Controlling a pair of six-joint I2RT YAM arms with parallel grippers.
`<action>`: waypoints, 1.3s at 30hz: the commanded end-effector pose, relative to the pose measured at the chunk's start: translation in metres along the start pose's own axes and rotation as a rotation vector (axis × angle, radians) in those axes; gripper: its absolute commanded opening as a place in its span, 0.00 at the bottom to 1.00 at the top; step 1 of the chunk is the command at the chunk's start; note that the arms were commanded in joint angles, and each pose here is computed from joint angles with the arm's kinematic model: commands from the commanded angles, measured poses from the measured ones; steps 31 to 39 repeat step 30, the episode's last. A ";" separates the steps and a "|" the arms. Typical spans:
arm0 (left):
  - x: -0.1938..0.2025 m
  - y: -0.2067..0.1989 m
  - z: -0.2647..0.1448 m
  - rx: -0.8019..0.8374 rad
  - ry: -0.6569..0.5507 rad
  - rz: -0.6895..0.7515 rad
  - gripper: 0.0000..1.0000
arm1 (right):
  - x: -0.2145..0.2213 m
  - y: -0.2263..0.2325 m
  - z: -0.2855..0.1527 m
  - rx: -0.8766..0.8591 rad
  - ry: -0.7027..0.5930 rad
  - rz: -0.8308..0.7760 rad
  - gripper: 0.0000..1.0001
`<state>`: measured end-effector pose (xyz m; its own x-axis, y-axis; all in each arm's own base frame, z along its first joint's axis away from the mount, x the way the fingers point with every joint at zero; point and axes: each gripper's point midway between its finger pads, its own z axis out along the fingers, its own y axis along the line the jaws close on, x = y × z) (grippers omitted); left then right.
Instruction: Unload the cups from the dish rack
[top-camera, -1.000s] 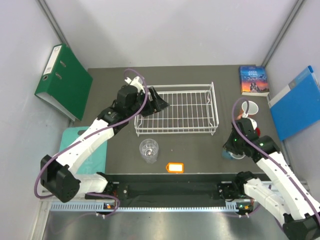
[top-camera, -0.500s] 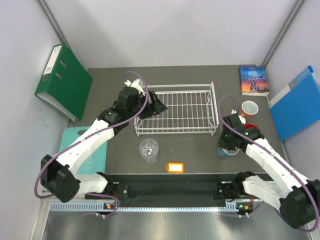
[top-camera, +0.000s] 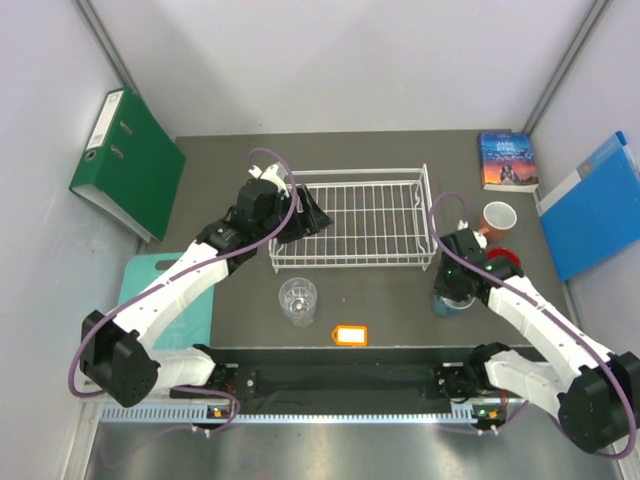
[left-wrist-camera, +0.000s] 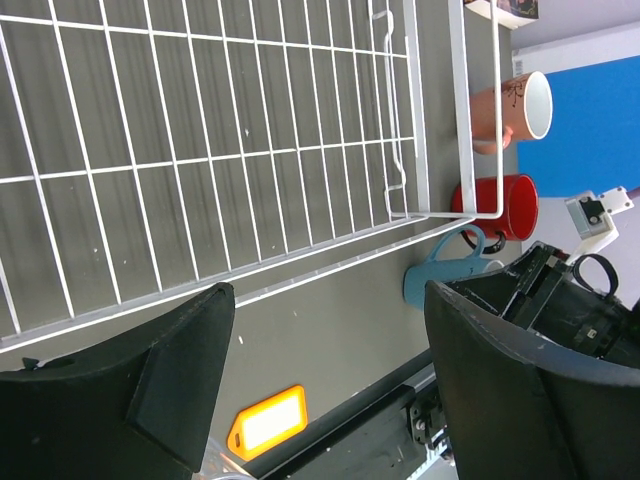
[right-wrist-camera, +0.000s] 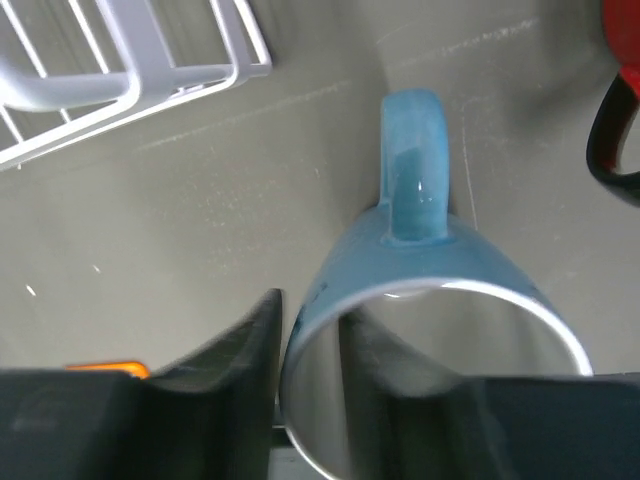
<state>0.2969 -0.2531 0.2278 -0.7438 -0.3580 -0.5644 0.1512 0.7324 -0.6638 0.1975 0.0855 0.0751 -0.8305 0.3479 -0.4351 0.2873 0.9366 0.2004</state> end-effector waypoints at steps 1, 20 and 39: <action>-0.007 -0.010 -0.005 0.045 -0.034 0.032 0.82 | -0.023 0.014 -0.015 -0.061 -0.096 -0.020 0.34; -0.026 0.027 -0.011 -0.211 -0.051 0.189 0.87 | -0.123 0.066 -0.189 -0.344 -0.468 -0.029 0.98; -0.032 0.066 -0.045 -0.427 -0.048 0.320 0.87 | -0.178 0.073 -0.241 -0.350 -0.732 -0.098 1.00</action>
